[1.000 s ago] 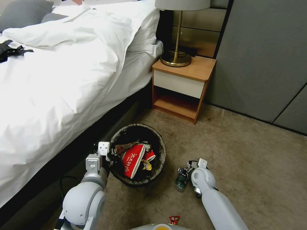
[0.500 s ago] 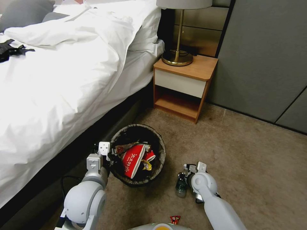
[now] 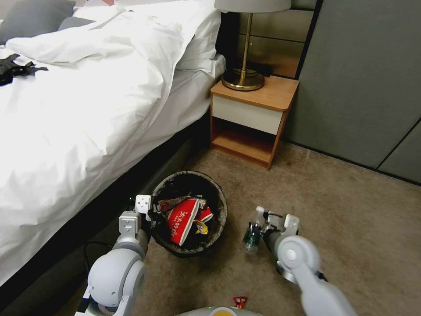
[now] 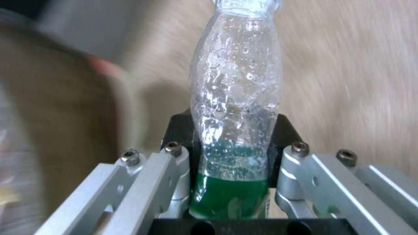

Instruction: Pick up the trash bin, then pick up the garbage from the floor and place it into the trash bin.

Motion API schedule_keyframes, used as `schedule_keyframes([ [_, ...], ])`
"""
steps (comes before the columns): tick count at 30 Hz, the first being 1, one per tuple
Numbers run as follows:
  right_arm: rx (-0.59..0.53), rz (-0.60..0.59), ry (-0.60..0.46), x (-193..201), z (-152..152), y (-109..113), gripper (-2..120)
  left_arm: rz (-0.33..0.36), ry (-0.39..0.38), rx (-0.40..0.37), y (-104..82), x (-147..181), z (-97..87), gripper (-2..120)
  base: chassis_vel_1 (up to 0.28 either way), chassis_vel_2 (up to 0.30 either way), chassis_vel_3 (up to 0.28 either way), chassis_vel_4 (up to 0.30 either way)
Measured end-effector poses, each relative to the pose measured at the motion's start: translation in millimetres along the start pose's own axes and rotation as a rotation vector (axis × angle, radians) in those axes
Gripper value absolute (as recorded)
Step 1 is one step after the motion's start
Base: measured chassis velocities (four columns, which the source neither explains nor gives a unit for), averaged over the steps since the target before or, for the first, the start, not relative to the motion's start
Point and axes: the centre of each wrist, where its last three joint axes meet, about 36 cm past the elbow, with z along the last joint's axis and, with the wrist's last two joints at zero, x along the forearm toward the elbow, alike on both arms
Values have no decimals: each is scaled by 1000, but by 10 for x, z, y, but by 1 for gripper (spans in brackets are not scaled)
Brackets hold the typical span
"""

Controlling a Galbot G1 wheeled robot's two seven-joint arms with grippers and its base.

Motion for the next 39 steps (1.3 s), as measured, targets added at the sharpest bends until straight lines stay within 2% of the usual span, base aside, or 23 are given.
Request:
schedule_keyframes([
  [1,0,0,0,0,0,0,22,0,0,0,0,0,0,0,0,0,0,0],
  [3,93,-68,-55,256,-205,4,22,1,0,-1,-8,13,-4,0,0,0,0,0],
  [4,93,-68,-55,256,-205,4,22,1,0,-1,-8,13,-4,0,0,0,0,0],
  [6,253,-213,-143,583,-590,-4,22,4,-1,-3,-9,24,-5,0,0,0,0,0],
  [7,303,-269,-168,665,-720,8,22,3,-1,-4,-8,27,-6,0,0,0,0,0],
  [8,303,-269,-168,665,-720,8,22,3,-1,-4,-8,27,-6,0,0,0,0,0],
  [10,395,-400,-216,773,-946,25,22,3,-3,-5,-8,35,-11,0,0,0,0,0],
  [11,461,-518,-258,830,-1107,51,22,3,-4,-5,-10,37,-12,0,0,0,0,0],
  [12,461,-518,-258,830,-1107,51,22,3,-4,-5,-10,37,-12,0,0,0,0,0],
  [15,568,-718,-309,875,-1343,106,22,6,-3,-5,-20,41,-8,0,0,0,0,0],
  [16,568,-718,-309,875,-1343,106,22,6,-3,-5,-20,41,-8,0,0,0,0,0],
  [18,634,-875,-333,853,-1481,139,22,7,-3,-8,-21,42,-8,0,0,0,0,0],
  [19,634,-875,-333,853,-1481,139,22,7,-3,-8,-21,42,-8,0,0,0,0,0],
  [22,718,-1041,-316,793,-1625,196,22,11,1,-11,-21,42,-9,0,0,0,0,0],
  [26,732,-1060,-309,773,-1640,217,22,12,1,-11,-22,43,-11,0,0,0,0,0],
  [27,773,-1116,-273,661,-1690,302,22,19,-3,-11,-30,57,-27,0,0,0,0,0],
  [28,773,-1116,-273,661,-1690,302,22,19,-3,-11,-30,57,-27,0,0,0,0,0],
  [30,796,-1141,-219,424,-1660,409,22,20,-2,-11,-29,58,-28,0,-15,-25,7,-9],
  [31,796,-1141,-219,424,-1660,409,22,20,-2,-11,-29,58,-28,0,-29,-51,15,-18],
  [34,798,-1168,-155,64,-1558,612,22,18,-2,-9,-19,58,-27,0,0,0,0,0],
  [39,788,-1158,-97,-267,-1450,705,22,14,-1,-8,-9,60,-22,0,0,0,0,0],
])
